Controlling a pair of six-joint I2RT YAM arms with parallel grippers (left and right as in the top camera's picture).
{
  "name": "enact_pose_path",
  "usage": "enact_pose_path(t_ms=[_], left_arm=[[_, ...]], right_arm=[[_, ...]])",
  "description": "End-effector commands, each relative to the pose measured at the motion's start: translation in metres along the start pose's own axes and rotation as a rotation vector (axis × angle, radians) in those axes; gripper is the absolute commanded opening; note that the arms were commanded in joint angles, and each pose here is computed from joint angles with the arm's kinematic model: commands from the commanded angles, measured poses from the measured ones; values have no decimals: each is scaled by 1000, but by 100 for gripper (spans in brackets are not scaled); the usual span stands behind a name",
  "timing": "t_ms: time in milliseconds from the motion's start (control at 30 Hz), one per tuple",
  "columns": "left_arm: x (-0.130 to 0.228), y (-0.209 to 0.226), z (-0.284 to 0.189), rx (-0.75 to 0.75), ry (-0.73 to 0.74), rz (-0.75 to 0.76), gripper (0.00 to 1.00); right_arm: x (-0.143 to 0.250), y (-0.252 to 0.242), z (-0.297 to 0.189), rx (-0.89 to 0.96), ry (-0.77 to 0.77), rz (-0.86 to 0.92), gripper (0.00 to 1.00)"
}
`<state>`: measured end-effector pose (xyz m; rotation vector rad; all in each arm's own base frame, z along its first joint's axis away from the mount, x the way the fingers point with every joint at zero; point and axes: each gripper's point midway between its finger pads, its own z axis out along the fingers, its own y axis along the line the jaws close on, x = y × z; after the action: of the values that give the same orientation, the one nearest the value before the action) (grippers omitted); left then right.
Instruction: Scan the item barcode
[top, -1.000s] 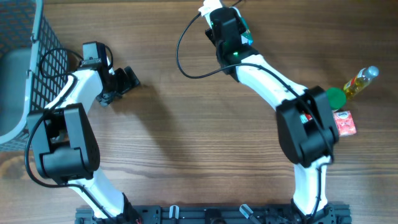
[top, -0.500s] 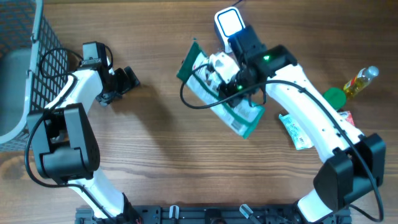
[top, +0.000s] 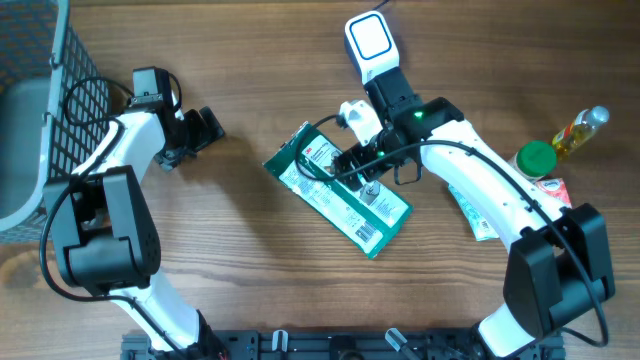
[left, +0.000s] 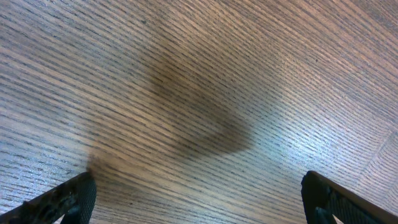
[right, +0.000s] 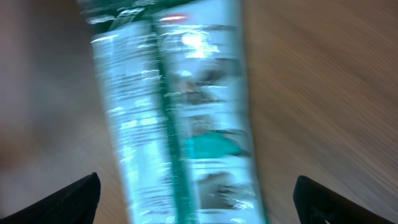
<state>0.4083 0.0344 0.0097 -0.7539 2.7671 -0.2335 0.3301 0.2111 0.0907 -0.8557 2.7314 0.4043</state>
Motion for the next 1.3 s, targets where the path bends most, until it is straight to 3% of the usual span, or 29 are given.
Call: enact_pose_path(t_ms=[0,700,1100,1267], left_arm=[[9,17,12,-40,38,-25,100],[9,17,12,-40,38,-25,100],[9,16,12,-40,38,-25,100],[9,17,12,-40,38,-25,100]], right_arm=[[9,-57,-4,333,-8,334,100],[6,-58,-4,337,-26,366,100],[-22,-61,-5,327,-143,359,100],[-38,-50,-52,314,-269,347,100]])
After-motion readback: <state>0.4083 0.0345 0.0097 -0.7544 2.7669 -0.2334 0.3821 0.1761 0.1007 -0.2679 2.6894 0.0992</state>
